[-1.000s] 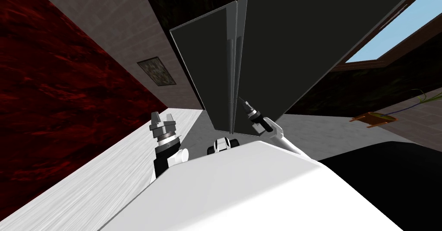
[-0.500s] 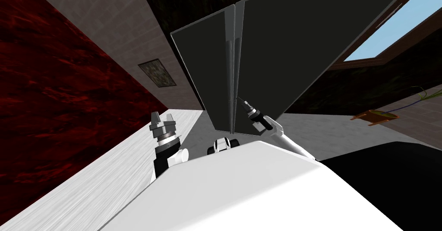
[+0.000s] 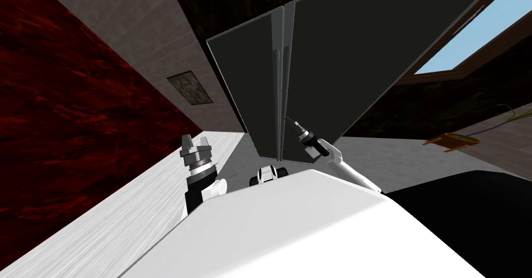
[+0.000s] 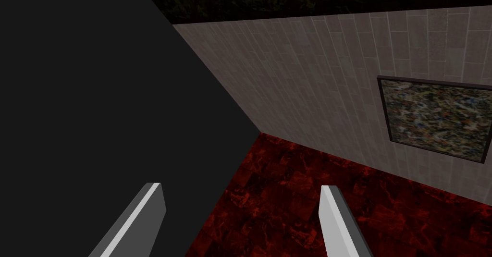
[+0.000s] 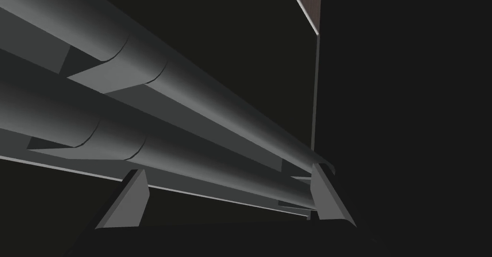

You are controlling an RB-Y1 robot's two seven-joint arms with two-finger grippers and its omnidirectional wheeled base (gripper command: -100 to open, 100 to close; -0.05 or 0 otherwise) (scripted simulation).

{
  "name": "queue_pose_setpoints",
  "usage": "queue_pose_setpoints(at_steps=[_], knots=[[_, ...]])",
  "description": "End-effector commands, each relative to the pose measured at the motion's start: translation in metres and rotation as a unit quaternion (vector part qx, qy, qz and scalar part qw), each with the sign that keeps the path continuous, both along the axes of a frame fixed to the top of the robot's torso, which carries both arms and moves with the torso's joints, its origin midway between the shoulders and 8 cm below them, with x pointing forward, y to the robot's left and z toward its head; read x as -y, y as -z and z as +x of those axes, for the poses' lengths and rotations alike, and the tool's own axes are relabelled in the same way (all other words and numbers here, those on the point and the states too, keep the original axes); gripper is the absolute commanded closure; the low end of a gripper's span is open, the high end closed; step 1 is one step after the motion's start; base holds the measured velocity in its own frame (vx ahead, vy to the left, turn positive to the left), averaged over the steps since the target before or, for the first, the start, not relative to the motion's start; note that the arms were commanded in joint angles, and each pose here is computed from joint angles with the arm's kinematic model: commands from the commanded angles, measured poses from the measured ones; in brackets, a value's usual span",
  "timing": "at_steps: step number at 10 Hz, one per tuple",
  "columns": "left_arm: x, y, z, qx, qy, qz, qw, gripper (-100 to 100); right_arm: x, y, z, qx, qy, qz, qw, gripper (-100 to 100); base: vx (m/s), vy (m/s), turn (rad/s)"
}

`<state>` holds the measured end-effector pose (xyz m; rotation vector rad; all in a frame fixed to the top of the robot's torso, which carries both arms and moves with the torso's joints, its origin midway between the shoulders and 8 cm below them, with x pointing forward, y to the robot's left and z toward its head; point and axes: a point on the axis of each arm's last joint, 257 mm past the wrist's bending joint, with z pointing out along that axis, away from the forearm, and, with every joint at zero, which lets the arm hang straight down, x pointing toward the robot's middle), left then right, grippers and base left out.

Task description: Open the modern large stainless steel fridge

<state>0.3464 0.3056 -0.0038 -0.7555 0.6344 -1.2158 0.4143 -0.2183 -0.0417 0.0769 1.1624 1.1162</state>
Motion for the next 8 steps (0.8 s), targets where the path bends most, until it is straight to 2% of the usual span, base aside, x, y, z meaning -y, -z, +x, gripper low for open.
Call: queue_pose_setpoints(at_steps=[1, 2, 3, 8], knots=[[0.000, 0.000, 0.000, 0.000, 0.000, 0.000, 1.0000, 0, -0.015, 0.007, -0.003, -0.008, -0.016, 0.005, 0.9998, -100, 0.000, 0.000, 0.000], [0.000, 0.000, 0.000, 0.000, 0.000, 0.000, 1.0000, 0, -0.015, 0.007, -0.003, -0.008, -0.016, 0.005, 0.9998, -100, 0.000, 0.000, 0.000], [0.000, 0.000, 0.000, 0.000, 0.000, 0.000, 1.0000, 0, 0.006, -0.001, 0.001, 0.001, 0.004, -0.016, 0.9999, -100, -0.003, -0.016, -0.191], [0.000, 0.000, 0.000, 0.000, 0.000, 0.000, 1.0000, 0, 0.032, -0.010, 0.005, 0.006, 0.018, -0.086, 0.9961, -100, 0.046, 0.056, -0.158]])
